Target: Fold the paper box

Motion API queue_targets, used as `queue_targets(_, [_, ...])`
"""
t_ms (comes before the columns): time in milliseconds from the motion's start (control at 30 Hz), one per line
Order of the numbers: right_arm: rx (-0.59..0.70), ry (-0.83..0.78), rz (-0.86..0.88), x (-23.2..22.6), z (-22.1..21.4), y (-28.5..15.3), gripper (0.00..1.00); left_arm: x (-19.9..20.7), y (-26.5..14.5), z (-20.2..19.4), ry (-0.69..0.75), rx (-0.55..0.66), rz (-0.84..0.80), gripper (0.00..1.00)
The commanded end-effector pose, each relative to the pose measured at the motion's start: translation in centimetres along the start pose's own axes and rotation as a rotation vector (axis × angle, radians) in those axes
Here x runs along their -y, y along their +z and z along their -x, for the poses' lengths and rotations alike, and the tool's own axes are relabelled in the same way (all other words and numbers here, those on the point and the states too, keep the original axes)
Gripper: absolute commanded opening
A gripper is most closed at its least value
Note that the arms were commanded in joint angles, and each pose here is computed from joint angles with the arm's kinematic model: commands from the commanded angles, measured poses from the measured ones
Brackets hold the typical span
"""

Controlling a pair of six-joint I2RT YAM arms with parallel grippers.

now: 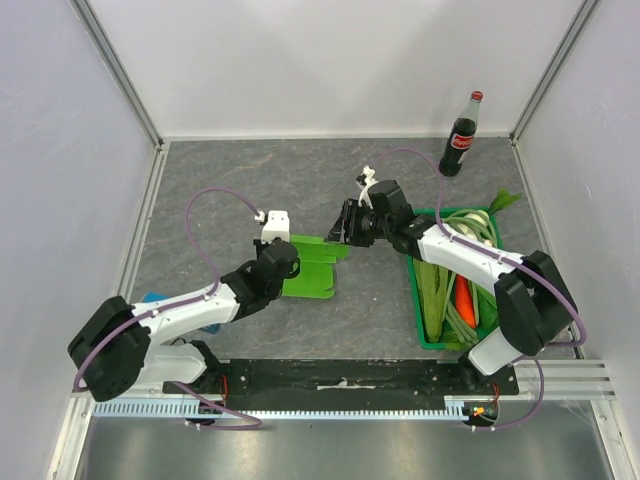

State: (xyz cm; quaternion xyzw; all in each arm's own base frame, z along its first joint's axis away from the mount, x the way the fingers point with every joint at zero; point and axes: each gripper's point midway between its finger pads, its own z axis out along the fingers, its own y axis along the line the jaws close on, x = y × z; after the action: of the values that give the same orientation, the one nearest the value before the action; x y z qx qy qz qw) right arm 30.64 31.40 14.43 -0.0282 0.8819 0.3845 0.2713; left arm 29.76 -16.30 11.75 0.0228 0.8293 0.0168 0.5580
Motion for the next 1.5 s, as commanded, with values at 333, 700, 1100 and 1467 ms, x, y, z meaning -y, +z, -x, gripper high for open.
queue_targets(333, [0.004,-0.148,-0.120,2.7,-0.1,-1.2,0.54,1.4,0.8,-1.0,-0.215,0.168,0.010,0.02])
queue_targets(700, [0.039,-0.212,-0.175,1.5,0.4,-1.7,0.52,1.2,0.0,-2.4,-0.130,0.186,0.067,0.02])
queue_targets(1100, [0.085,-0.289,-0.230,-0.1,1.1,-3.1,0.52,1.0,0.2,-3.9,-0.098,0.176,0.131,0.02])
queue_targets(1467, [0.015,-0.231,-0.139,-0.2,-0.9,0.7,0.48,1.0,0.0,-4.2,-0.097,0.177,0.125,0.02])
